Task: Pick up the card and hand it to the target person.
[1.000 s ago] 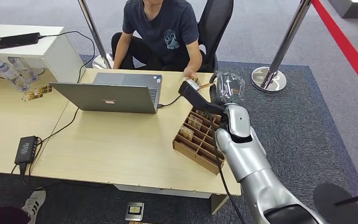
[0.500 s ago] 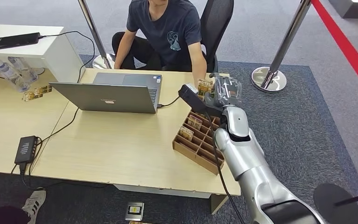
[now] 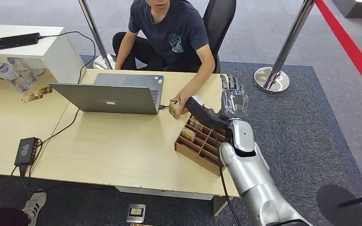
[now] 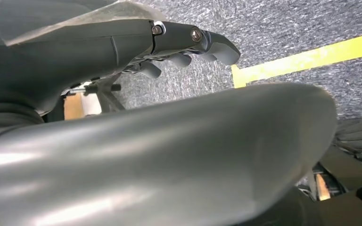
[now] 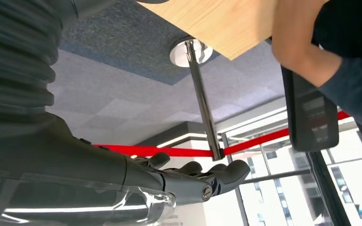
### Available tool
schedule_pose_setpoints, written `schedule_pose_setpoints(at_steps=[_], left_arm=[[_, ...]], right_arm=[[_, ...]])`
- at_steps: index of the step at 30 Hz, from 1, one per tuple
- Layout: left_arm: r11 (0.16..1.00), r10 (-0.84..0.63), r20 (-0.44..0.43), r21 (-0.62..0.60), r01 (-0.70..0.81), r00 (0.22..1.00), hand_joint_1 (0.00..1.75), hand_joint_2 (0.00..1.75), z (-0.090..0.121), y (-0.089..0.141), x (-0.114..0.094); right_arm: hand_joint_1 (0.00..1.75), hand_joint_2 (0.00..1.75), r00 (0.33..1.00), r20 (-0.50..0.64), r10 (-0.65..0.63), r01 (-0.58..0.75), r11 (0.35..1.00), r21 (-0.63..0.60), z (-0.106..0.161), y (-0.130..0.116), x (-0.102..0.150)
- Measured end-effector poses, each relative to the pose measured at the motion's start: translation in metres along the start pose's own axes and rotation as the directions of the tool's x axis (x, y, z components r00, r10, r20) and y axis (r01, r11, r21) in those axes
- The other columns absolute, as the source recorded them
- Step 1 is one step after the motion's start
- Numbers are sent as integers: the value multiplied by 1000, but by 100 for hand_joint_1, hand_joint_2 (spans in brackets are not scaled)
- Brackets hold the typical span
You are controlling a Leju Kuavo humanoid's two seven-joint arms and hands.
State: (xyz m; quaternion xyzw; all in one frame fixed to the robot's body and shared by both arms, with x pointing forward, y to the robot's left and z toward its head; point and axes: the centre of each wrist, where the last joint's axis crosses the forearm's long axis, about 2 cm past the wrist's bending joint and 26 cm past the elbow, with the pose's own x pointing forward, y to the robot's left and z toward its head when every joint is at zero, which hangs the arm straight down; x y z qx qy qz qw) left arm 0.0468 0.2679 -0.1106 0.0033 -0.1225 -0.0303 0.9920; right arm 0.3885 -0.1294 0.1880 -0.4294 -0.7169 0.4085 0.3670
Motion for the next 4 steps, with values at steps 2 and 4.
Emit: schedule_pose_setpoints(at_steps=[2,4], left_arm=[[1000,14,0,4,-14,1000,0,0,0,0,-2],[1000,25,-3,7,-25,1000,0,0,0,-1,-3]], right_arm=[[0,175,1000,-7,-19,18,999,-43,20,0,0],[0,175,999,-14,-38,37,996,-86,40,-1,0]])
